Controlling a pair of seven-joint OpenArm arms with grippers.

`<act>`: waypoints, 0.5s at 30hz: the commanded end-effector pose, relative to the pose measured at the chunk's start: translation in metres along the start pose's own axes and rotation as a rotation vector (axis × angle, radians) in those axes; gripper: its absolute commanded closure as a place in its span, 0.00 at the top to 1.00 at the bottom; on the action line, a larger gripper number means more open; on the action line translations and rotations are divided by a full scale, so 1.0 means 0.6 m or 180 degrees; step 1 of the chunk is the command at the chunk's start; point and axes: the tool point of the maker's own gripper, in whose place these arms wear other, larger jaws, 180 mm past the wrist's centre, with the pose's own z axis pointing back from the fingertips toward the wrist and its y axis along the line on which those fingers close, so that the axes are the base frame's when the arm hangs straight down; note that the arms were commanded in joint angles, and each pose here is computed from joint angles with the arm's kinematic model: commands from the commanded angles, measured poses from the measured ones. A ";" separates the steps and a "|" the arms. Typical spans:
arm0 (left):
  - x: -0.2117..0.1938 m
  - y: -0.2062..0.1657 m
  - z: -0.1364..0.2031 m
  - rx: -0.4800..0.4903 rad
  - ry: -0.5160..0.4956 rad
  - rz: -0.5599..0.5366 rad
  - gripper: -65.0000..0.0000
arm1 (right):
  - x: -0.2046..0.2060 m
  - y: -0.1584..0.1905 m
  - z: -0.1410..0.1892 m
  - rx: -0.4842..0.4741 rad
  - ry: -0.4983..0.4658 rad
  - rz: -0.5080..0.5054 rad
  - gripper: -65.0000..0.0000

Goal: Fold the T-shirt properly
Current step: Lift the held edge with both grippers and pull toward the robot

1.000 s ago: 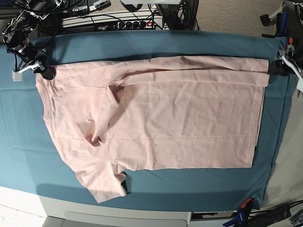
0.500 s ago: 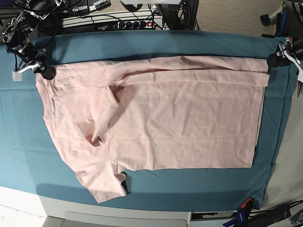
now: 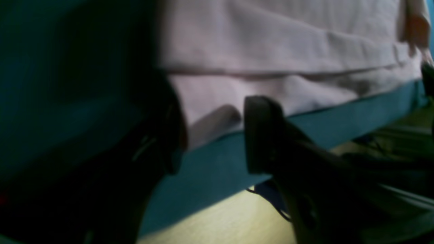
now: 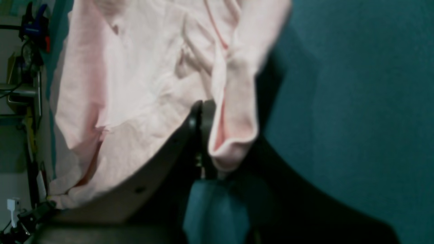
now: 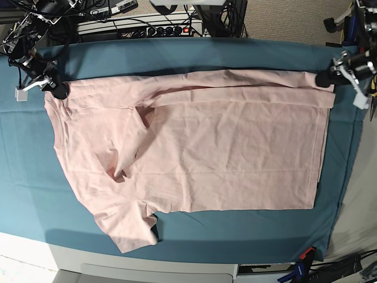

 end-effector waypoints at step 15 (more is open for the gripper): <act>0.002 -0.003 -0.004 0.0006 0.0088 -0.0111 0.05 | 0.030 0.007 0.009 0.0039 -0.0133 0.0105 0.01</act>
